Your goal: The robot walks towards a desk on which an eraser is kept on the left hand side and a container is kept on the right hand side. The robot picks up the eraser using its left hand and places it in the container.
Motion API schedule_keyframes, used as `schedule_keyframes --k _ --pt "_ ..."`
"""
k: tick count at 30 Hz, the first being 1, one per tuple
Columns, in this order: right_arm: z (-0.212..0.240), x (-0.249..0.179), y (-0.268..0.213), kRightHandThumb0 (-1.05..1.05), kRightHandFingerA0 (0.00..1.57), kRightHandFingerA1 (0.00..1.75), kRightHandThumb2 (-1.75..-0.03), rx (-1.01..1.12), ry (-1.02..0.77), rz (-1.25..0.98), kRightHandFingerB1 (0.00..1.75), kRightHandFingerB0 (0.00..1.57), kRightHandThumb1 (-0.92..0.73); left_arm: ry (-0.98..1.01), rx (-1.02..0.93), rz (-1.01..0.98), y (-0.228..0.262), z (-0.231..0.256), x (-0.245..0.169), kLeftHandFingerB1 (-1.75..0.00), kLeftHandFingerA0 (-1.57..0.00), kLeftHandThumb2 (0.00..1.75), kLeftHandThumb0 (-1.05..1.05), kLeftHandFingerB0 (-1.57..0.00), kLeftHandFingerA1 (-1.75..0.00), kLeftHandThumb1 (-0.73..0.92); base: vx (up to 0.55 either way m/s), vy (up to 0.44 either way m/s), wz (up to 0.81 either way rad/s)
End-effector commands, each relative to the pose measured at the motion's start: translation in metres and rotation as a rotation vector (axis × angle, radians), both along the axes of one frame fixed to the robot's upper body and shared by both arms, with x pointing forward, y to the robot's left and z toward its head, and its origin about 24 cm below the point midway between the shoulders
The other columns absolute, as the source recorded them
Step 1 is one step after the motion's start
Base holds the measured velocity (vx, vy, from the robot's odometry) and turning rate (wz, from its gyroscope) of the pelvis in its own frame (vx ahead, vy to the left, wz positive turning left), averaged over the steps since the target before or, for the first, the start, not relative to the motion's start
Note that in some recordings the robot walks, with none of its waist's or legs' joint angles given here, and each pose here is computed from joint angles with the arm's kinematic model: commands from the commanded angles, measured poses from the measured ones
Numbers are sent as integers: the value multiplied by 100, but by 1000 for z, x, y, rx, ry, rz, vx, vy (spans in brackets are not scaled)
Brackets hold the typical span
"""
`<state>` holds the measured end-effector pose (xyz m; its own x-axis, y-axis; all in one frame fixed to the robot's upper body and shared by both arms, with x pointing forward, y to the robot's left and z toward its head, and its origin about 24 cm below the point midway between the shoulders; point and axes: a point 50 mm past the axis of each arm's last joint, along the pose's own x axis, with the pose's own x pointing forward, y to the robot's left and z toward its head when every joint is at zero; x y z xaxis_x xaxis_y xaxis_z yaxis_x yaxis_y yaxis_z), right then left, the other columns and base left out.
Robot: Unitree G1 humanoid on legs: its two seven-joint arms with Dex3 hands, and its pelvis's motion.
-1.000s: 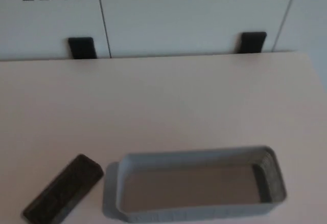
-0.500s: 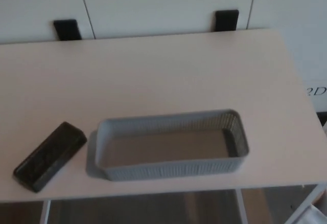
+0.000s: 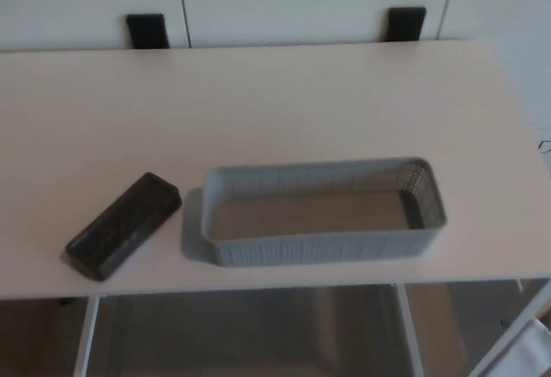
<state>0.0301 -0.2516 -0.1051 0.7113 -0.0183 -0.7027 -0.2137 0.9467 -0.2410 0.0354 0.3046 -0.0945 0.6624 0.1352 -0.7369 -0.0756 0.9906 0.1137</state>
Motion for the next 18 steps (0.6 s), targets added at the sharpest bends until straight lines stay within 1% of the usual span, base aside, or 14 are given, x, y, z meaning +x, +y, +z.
schedule_keyframes --k 1,2,3,10,13,18 --pt "4 1 -5 -48 77 71 -83 -26 11 33 61 56 -40 -8 2 -10 1 1 2 -46 -64 57 -28 -55 -50 58 0 0 0" --pt "4 1 -5 -48 77 71 -83 -25 11 32 61 56 -40 -8 2 -7 1 1 2 -46 -64 57 -28 -55 -50 58 -35 -38 -9" --pt "5 1 -6 -47 79 57 -54 -23 6 31 51 67 -50 -6 0 -2 1 1 2 -46 -66 57 -28 -56 -50 57 -86 -132 -1" --pt "5 3 -5 -46 79 57 -54 -24 11 47 51 67 -51 -7 -5 -4 1 1 3 -46 -64 56 -28 -56 -49 58 -50 0 1" --pt "6 4 -5 -46 79 57 -55 -29 12 50 51 68 -51 -7 7 -10 0 1 4 -46 -68 57 -29 -56 -49 56 -47 126 -1" --pt "5 5 -5 -45 81 57 -55 -28 17 64 51 69 -51 -13 -2 -10 0 1 5 -47 -66 57 -30 -55 -50 57 -37 168 2"
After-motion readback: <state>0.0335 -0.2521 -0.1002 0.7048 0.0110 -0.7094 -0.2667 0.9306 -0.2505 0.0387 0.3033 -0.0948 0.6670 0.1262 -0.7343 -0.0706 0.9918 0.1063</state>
